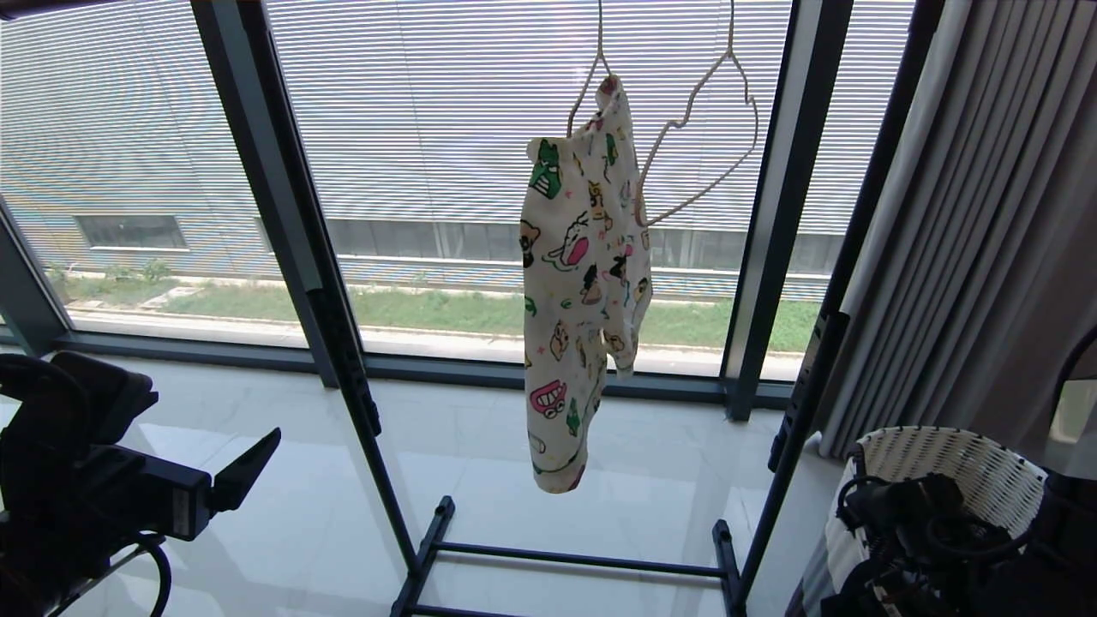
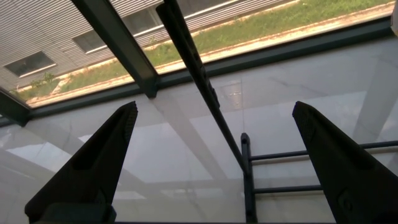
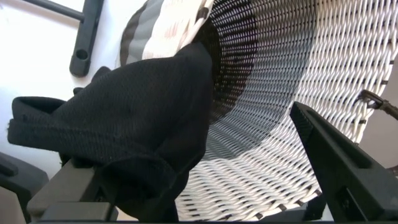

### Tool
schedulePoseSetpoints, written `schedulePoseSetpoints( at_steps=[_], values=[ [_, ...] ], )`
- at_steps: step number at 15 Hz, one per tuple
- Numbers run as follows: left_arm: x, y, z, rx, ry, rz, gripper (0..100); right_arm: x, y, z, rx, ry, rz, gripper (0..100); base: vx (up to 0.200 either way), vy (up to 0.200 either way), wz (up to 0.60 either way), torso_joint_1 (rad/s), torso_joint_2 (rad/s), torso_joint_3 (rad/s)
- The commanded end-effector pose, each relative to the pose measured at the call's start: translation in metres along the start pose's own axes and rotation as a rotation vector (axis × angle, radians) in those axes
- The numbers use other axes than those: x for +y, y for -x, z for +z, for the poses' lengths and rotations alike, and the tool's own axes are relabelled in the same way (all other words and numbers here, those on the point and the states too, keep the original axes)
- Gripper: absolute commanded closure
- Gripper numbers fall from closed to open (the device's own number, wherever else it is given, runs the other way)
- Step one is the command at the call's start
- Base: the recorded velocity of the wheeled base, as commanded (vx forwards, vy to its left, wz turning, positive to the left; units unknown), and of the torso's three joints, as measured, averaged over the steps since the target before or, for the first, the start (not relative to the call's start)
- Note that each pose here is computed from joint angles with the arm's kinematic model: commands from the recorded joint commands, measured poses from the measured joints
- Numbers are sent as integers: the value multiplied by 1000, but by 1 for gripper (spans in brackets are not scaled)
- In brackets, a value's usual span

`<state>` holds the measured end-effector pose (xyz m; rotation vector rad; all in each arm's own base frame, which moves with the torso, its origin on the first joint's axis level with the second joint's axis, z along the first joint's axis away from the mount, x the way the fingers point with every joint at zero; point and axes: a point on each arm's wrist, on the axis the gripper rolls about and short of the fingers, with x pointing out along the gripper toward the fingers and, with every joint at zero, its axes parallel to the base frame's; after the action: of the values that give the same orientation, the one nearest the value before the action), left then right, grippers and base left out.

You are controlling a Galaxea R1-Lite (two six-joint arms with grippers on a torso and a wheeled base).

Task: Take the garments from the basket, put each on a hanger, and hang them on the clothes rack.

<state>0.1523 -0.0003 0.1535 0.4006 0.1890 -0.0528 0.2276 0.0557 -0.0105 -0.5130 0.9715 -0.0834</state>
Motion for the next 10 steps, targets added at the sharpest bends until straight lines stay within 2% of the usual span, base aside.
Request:
schedulePoseSetpoints(
  at_steps=[1,5,8,10],
  values=[
    [0,0,0,-1,0,0,0,2,0,-2,7,8,3,0,0,0,0,0,0,0],
    [-2,2,-4,12,0,-5,0,-1,14,5,-59,-6,10,0,0,0,0,0,0,0],
    [-1,4,-3,3,0,-1,0,0,12,-8,-3,8,10,0,0,0,0,0,0,0],
    [-1,5,-1,-7,-2,3,0,2,7,-5,-24,-10,7,0,0,0,0,0,0,0]
  ],
)
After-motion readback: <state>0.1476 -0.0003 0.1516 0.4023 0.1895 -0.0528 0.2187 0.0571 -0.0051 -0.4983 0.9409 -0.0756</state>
